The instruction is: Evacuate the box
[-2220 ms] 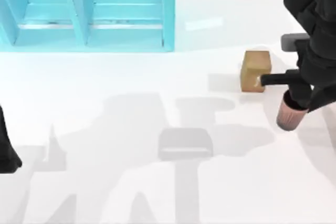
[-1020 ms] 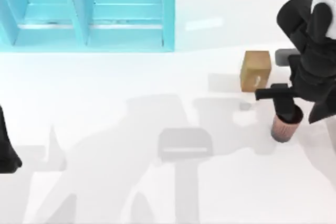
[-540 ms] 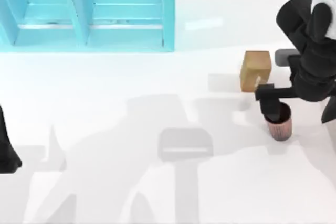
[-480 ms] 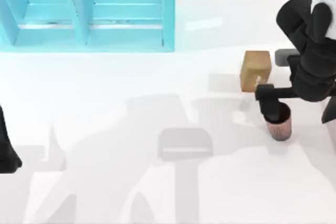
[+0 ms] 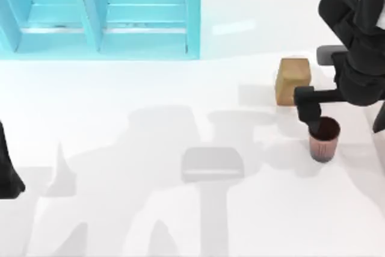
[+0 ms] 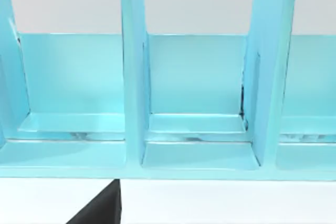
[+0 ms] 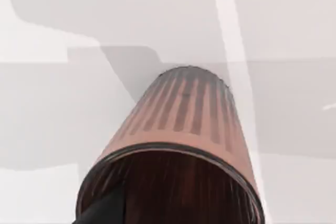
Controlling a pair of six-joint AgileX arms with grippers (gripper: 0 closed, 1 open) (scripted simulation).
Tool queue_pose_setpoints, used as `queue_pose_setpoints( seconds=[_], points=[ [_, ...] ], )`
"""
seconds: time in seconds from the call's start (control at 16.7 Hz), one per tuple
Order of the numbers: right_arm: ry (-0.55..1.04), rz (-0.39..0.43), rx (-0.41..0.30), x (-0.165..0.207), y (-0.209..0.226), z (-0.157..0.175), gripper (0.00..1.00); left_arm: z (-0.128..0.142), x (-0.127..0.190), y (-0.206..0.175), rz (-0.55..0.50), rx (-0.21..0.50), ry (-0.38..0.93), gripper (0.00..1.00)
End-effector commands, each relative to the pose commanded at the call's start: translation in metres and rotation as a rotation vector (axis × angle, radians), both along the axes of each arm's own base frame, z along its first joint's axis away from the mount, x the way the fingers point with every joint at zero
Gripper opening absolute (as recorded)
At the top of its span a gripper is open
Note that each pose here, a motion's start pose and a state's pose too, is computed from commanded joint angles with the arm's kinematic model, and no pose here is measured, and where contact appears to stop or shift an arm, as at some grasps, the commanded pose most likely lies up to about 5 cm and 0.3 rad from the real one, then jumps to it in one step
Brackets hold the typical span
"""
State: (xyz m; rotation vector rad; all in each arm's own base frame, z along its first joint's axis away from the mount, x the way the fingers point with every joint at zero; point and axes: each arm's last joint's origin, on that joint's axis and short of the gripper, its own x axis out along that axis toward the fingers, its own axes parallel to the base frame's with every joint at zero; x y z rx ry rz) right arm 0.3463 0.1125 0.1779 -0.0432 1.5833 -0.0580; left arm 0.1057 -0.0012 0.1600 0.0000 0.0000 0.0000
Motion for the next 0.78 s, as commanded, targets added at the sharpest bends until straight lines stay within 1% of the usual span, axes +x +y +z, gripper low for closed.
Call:
queue_pose_setpoints(
  seconds=[0.24,0.42,0.66,0.78],
  points=[
    [-0.02,-0.002,0.007,0.002,0.0,0.03,1.0,0.0,0.0,0.0,0.0,0.0,0.0,1.0],
    [0.002,-0.001,0.001,0.001,0.0,0.043,1.0,0.0,0.0,0.0,0.0,0.0,0.0,1.0],
    [0.003,0.003,0.001,-0.003,0.0,0.073,1.0,0.0,0.0,0.0,0.0,0.0,0.0,1.0],
    [-0.002,0.0,-0.001,-0.004,-0.001,0.078,1.0,0.0,0.0,0.0,0.0,0.0,0.0,1.0]
  ],
)
